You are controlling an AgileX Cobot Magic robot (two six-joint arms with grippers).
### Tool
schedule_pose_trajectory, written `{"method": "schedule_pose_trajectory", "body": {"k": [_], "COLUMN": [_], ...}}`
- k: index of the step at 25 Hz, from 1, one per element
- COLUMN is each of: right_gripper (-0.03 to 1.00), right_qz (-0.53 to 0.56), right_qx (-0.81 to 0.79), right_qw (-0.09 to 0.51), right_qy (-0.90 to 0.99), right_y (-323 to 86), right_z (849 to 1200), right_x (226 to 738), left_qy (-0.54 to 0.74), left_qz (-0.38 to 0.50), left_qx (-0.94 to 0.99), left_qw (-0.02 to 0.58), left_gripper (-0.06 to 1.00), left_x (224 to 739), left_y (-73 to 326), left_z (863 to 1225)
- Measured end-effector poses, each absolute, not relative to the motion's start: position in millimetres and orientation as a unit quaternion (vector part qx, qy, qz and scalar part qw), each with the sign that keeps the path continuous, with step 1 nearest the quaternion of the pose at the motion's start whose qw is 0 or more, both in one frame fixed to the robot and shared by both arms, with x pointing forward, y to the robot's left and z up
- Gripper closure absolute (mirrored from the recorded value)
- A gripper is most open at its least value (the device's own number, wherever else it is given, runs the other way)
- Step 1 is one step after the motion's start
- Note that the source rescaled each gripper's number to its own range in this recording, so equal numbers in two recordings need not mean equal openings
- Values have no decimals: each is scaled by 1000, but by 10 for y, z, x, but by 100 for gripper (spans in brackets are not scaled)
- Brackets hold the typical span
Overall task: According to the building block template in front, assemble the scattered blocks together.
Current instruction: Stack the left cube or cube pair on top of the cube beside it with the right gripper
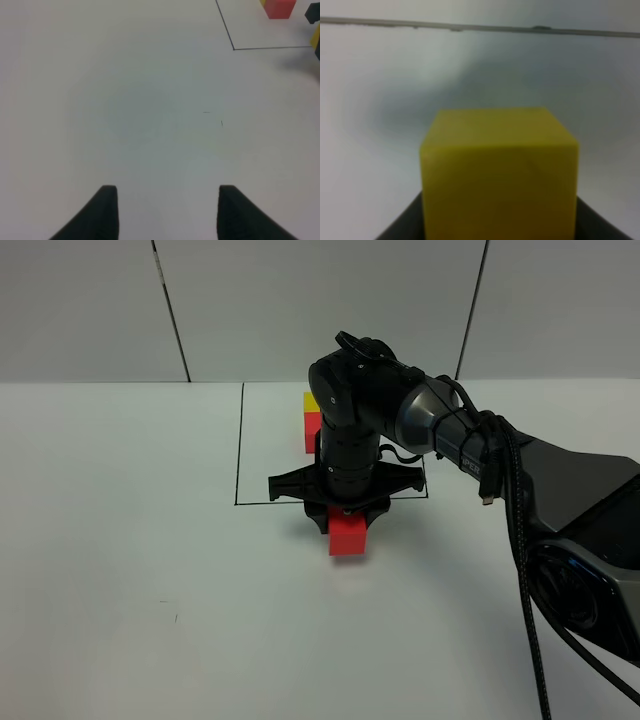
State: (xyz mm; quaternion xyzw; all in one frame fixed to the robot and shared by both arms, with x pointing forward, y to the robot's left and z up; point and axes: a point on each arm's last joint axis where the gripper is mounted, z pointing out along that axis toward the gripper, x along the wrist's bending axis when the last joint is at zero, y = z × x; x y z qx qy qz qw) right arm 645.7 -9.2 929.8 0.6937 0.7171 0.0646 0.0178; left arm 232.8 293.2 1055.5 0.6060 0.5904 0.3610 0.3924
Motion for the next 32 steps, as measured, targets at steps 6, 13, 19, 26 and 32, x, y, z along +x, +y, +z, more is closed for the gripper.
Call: {"method": "schedule_pose_trajectory", "body": {"k": [6,13,19,26,32], "right_gripper": [95,95,95,95,95], "right_qz": [64,58,69,60,56], "right_qx": [715,708,707,706,690], "right_qw": [16,12,10,3,1], "right_qy": [696,704,704,706,722], "right_y": [-84,-4,36,49,49], "right_z": [9286,9118,9054,8932,8923], "right_x": [6452,6426,6437,6433,6426], "left_qy": [590,590,590,590,590], "left_qz": [361,361,361,361,361], "left_qx": [606,606,606,606,606], "left_qw": [392,392,392,392,392], "left_gripper": [92,92,92,92,92], "left_x": [2328,2328,2328,2328,2328], "left_y": [2932,2932,2932,2932,2932], "left_z": [10555,10555,10555,10555,10555]}}
